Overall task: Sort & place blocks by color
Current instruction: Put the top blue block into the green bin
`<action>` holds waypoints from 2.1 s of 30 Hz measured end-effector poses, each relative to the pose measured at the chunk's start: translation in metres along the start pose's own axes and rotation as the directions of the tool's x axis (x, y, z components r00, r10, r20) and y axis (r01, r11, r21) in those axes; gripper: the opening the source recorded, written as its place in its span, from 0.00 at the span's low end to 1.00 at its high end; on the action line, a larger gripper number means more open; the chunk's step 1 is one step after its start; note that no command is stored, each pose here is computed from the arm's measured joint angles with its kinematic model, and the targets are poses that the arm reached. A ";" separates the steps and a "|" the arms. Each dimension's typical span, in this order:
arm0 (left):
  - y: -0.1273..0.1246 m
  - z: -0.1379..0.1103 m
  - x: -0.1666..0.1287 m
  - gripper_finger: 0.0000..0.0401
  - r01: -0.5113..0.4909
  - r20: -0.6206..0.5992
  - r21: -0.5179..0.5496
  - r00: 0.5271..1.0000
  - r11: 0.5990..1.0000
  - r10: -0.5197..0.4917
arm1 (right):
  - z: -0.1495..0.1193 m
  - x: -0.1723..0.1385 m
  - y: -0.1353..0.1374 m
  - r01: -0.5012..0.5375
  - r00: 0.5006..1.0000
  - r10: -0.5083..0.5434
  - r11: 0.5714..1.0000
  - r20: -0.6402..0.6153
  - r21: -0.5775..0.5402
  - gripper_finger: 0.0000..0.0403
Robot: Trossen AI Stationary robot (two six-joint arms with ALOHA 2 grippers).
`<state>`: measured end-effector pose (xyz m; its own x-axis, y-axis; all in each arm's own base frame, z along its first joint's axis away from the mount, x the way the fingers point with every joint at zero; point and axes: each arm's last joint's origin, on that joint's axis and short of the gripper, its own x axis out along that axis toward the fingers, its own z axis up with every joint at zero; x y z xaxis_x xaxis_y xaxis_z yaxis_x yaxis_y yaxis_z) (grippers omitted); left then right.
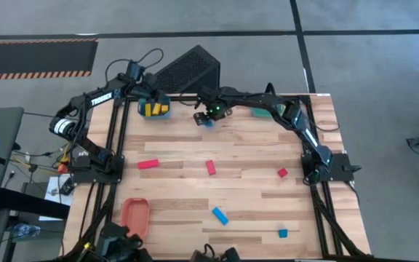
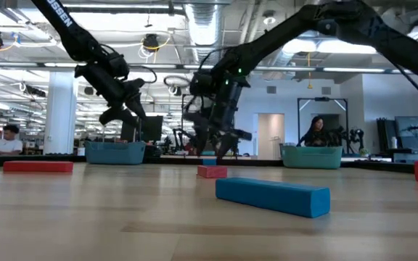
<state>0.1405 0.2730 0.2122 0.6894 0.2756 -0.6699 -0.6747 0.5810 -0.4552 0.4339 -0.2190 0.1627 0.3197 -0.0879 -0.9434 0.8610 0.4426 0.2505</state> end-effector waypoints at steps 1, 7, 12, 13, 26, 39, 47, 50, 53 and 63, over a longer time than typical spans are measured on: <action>0.000 0.001 0.000 0.46 -0.003 0.010 0.017 1.000 1.000 0.003 | 0.000 0.001 -0.001 0.021 1.000 -0.021 1.000 0.005 0.012 0.69; -0.001 0.012 -0.001 0.46 -0.003 0.109 0.101 0.994 0.995 -0.008 | 0.004 -0.004 0.000 0.008 0.999 -0.012 0.997 0.045 0.079 0.68; -0.002 0.017 -0.002 0.46 0.013 0.142 0.087 0.990 0.996 -0.026 | 0.004 -0.003 -0.007 0.008 1.000 -0.006 0.994 -0.026 0.109 0.59; -0.003 0.018 -0.003 0.46 0.020 0.141 0.088 0.989 0.996 -0.033 | 0.002 -0.004 -0.008 0.003 0.999 0.002 0.994 -0.050 0.106 0.56; -0.030 0.027 -0.009 0.40 0.109 -0.010 0.297 0.994 0.949 -0.111 | -0.052 -0.027 0.040 -0.018 0.987 -0.034 0.947 -0.155 -0.320 0.33; -0.090 0.010 0.018 0.35 0.252 -0.136 0.539 0.968 0.804 -0.213 | -0.059 -0.036 0.067 -0.118 0.993 0.102 0.872 -0.061 -0.475 0.29; -0.130 -0.004 0.036 0.35 0.106 -0.086 0.696 0.994 0.710 -0.064 | -0.048 -0.110 0.052 0.060 0.976 0.061 0.844 0.207 -0.534 0.21; -0.134 -0.006 0.048 0.35 0.116 -0.077 0.693 0.993 0.711 -0.087 | -0.039 -0.118 0.027 0.047 0.967 0.077 0.882 0.244 -0.468 0.18; -0.136 -0.014 0.066 0.35 0.150 -0.118 0.678 0.988 0.720 -0.094 | -0.041 -0.129 0.005 0.006 0.963 0.110 0.902 0.244 -0.432 0.17; -0.141 -0.048 0.115 0.49 0.173 -0.260 0.572 0.965 0.802 -0.022 | -0.100 -0.136 -0.037 -0.032 0.972 0.112 0.936 0.209 -0.350 0.17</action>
<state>0.3024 0.1860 0.1717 0.6120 0.0538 -0.7891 -0.2714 0.9514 -0.1456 0.3194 -0.1341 0.2601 0.4894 -0.2223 -0.8433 0.6575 0.7293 0.1892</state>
